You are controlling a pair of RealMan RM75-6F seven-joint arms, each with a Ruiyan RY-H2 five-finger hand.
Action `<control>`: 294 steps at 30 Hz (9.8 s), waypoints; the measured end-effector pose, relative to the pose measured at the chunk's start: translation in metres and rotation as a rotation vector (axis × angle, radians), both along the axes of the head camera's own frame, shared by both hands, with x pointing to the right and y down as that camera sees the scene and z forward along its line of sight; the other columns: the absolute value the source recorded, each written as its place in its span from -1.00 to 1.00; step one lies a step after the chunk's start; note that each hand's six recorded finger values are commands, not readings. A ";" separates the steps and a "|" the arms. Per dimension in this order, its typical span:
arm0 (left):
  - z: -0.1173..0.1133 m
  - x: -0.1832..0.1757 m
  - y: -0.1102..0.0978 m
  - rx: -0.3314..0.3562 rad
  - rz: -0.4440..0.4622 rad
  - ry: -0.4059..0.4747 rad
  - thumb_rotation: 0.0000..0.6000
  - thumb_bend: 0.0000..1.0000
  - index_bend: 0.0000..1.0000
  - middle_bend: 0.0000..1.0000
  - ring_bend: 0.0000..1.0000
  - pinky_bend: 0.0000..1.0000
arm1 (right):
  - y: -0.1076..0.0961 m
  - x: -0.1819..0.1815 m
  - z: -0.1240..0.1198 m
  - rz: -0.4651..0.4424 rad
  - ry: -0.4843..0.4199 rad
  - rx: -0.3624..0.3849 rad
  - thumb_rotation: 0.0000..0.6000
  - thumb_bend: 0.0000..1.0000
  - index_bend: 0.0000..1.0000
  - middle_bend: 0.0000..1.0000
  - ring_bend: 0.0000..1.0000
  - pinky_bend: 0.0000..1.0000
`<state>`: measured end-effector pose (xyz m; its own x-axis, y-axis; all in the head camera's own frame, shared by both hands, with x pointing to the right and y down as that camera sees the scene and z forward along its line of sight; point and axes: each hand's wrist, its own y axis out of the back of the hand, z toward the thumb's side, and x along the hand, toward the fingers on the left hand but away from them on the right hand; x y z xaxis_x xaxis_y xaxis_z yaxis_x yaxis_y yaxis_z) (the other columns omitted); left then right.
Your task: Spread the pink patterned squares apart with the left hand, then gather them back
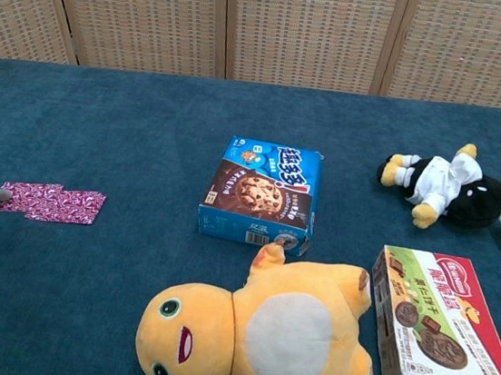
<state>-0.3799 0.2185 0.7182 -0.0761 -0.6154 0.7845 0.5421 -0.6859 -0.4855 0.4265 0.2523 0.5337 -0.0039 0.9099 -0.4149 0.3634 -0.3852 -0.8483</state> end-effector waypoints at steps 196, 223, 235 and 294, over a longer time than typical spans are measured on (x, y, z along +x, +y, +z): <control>-0.074 0.063 -0.075 0.206 -0.250 0.348 1.00 -0.42 -0.48 -1.00 -1.00 -1.00 | -0.004 0.004 0.003 0.021 -0.017 -0.002 1.00 -0.79 -0.91 -1.00 -1.00 -1.00; -0.019 0.095 -0.076 0.133 -0.189 0.238 1.00 -0.51 -0.44 -1.00 -1.00 -1.00 | -0.006 0.012 0.012 0.047 -0.024 -0.029 1.00 -0.79 -0.91 -1.00 -1.00 -1.00; -0.006 0.096 -0.072 0.099 -0.185 0.201 1.00 -0.50 -0.44 -1.00 -1.00 -1.00 | -0.005 0.014 0.014 0.050 -0.025 -0.038 1.00 -0.79 -0.91 -1.00 -1.00 -1.00; 0.017 0.095 -0.070 0.093 -0.183 0.133 1.00 -0.40 -0.36 -1.00 -1.00 -1.00 | -0.005 0.014 0.014 0.049 -0.028 -0.042 1.00 -0.79 -0.91 -1.00 -1.00 -1.00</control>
<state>-0.2845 0.1489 0.7349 -0.0924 -0.6708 0.7359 0.3400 -0.7159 -0.6099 0.4401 0.2478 0.5477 -0.0360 0.8907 -0.4531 0.4057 -0.4013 -0.8212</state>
